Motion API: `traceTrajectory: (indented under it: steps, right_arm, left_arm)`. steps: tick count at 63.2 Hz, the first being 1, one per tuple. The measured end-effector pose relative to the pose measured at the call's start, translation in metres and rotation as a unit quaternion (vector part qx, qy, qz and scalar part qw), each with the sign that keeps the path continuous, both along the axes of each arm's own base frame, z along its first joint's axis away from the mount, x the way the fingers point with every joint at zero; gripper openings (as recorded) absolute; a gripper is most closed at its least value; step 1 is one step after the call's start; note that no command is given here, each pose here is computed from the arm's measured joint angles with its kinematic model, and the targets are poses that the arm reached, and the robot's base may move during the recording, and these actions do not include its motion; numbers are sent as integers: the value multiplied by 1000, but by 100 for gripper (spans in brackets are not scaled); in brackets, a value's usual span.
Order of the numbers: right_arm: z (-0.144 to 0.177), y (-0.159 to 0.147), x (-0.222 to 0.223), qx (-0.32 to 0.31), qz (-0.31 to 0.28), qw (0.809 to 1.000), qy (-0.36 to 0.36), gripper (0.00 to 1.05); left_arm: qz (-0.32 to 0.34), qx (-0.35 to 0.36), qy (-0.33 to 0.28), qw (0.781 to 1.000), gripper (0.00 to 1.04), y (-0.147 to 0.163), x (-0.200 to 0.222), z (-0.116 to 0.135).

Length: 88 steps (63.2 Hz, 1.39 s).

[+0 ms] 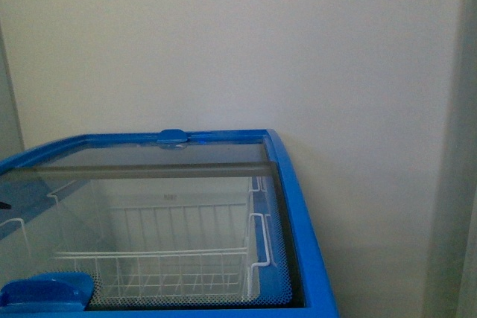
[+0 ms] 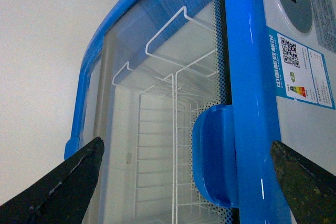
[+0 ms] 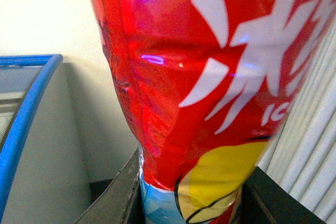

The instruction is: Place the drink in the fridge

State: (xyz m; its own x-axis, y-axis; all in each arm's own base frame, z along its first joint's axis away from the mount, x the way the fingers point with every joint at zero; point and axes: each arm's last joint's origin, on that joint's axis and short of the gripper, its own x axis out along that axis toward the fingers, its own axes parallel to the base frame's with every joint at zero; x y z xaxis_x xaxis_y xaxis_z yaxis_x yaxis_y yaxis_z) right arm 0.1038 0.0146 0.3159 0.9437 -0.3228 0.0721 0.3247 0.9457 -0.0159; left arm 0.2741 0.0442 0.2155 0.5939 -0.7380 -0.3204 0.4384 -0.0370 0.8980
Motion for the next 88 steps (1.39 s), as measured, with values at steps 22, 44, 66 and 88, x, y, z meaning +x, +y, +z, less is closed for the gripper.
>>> traceTrajectory:
  steps: [22, 44, 66, 88]
  right_arm:
    - [0, 0, 0, 0, 0, 1000, 0, 35]
    - [0, 0, 0, 0, 0, 1000, 0, 35]
    - [0, 0, 0, 0, 0, 1000, 0, 35]
    - [0, 0, 0, 0, 0, 1000, 0, 35]
  left_arm:
    - [-1, 21, -7, 1000, 97, -12, 35, -12]
    - [1, 24, 1, 1000, 97, -24, 63, -14]
    - [14, 45, -49, 998, 97, -50, 108, -2]
    - [260, -122, -293, 912, 97, -87, 166, 76]
